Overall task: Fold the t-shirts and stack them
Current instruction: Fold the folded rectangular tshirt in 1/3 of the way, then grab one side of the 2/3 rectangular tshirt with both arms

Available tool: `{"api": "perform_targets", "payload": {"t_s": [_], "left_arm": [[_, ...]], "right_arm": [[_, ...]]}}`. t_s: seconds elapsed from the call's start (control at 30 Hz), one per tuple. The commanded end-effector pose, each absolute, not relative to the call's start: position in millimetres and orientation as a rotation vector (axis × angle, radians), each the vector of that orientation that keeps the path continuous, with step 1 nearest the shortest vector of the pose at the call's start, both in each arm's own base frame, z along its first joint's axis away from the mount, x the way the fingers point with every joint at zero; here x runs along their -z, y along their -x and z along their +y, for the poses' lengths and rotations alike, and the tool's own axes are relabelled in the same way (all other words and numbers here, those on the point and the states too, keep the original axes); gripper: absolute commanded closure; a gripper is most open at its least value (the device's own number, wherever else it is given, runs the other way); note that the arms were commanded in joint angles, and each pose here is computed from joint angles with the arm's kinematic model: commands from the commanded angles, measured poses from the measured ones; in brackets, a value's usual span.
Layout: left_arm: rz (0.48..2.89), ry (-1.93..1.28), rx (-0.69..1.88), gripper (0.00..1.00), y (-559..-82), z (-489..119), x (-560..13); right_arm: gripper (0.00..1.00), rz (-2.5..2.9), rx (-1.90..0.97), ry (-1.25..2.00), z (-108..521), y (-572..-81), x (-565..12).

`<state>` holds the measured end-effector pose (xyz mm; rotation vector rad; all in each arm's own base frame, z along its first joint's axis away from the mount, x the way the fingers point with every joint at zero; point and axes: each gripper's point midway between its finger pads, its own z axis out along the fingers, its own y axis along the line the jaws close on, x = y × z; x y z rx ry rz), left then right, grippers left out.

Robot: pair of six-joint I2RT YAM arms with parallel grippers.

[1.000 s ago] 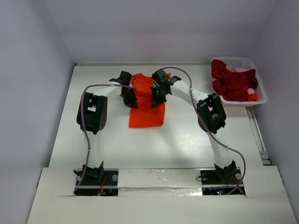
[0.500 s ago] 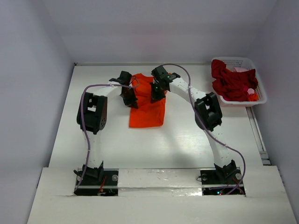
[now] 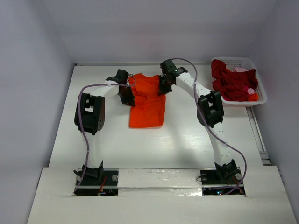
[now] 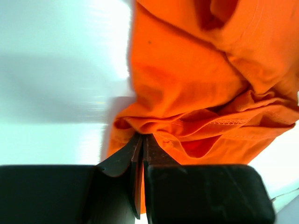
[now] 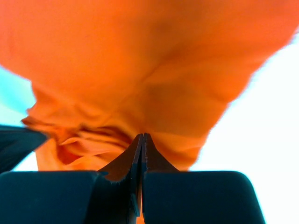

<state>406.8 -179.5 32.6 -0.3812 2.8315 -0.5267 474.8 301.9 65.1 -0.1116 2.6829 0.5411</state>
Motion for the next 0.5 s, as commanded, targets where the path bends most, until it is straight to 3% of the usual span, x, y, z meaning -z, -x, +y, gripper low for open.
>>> {"api": "perform_targets", "payload": {"t_s": [0.0, 0.1, 0.17, 0.2, 0.27, 0.3, 0.33, 0.4, 0.47], "left_arm": [[2.739, 0.391, 0.51, 0.99, -417.9, -161.5, -67.7], [2.718, 0.395, 0.5, 0.92, -421.2, -156.3, -77.0], [2.67, 0.389, 0.498, 0.74, -424.8, -154.6, -95.3], [2.643, 0.385, 0.494, 0.52, -427.9, -153.4, -104.1], [2.541, 0.408, 0.469, 0.35, -442.4, -137.8, -129.5], [2.505, 0.422, 0.467, 0.26, -448.7, -131.5, -136.4], [2.435, 0.451, 0.492, 0.24, -463.6, -119.9, -146.3], [2.383, 0.491, 0.53, 0.23, -477.6, -110.5, -147.8], [2.337, 0.527, 0.581, 0.23, -498.0, -107.0, -144.7]], "right_arm": [[1.0, 2.603, -0.506, 0.073, 277.4, -497.0, -99.1], [1.0, 2.585, -0.497, 0.063, 269.8, -498.9, -108.3], [1.0, 2.575, -0.485, 0.05, 263.1, -502.3, -111.7], [1.0, 2.566, -0.488, 0.059, 263.2, -502.5, -115.6], [0.97, 2.543, -0.521, 0.047, 257.9, -507.4, -129.0], [0.9, 2.528, -0.541, 0.056, 260.3, -508.0, -136.3], [0.72, 2.499, -0.554, 0.05, 255.7, -513.3, -147.3], [0.48, 2.446, -0.566, 0.027, 244.8, -525.8, -167.5], [0.41, 2.415, -0.577, -0.011, 227.0, -538.4, -178.4]]}}
